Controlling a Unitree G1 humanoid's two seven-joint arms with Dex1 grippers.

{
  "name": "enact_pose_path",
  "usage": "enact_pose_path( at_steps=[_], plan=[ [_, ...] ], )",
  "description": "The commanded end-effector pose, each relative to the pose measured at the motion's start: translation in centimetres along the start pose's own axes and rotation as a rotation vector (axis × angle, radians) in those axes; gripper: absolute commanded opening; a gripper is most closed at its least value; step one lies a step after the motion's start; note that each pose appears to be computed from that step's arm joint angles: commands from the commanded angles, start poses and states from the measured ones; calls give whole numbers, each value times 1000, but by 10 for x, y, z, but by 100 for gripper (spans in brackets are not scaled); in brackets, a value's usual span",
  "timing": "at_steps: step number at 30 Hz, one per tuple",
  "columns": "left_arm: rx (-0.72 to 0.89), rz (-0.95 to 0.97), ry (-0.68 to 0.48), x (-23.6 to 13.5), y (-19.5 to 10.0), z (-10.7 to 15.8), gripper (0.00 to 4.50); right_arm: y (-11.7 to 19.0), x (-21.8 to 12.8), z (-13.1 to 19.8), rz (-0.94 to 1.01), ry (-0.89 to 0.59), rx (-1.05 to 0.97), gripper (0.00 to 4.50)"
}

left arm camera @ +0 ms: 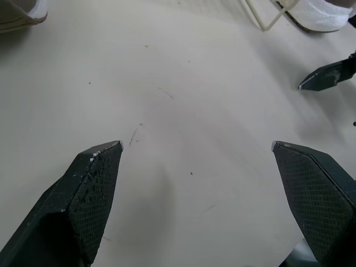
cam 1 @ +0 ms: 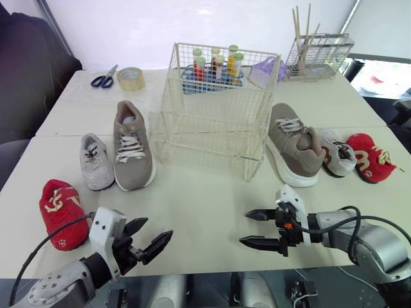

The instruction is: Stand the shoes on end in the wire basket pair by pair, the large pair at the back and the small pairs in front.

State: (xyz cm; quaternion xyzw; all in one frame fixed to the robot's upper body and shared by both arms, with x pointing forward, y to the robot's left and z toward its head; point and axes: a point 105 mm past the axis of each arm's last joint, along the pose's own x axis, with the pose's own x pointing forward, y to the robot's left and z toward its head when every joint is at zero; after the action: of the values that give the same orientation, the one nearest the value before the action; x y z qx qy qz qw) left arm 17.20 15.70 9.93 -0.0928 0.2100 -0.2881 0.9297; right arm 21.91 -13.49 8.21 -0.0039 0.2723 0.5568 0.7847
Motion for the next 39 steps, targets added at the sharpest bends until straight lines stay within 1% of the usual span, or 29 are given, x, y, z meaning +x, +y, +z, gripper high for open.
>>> enact_pose_path(
  at_steps=[1, 12, 18, 26, 29, 31, 35, 37, 39],
  plan=[
    [19, -41, 0, -1, -8, 3, 449, 7, 3, 9, 26, -29, -38, 450],
    [-1, -22, -26, 1, -2, 3, 449, 5, 4, 13, 18, -35, -55, 450],
    [11, -18, -53, 3, 1, 7, 449, 3, 3, 17, 19, -33, -90, 450],
    [41, -44, -30, 4, 1, 4, 449, -1, -5, 25, -8, -19, -142, 450],
    [82, -93, -34, 6, 5, 15, 449, 5, -17, 50, 27, -20, -209, 450],
    [119, -151, -35, 6, 5, 28, 449, 12, -27, 79, 65, -27, -260, 450],
    [203, -269, -39, 1, 0, 64, 449, 20, -44, 146, 100, -50, -397, 450],
    [252, -328, -32, -5, -7, 82, 449, 15, -42, 176, 40, -60, -502, 450],
    [302, -367, -16, -10, -14, 97, 449, 3, -37, 193, -50, -17, -620, 450]
  ],
)
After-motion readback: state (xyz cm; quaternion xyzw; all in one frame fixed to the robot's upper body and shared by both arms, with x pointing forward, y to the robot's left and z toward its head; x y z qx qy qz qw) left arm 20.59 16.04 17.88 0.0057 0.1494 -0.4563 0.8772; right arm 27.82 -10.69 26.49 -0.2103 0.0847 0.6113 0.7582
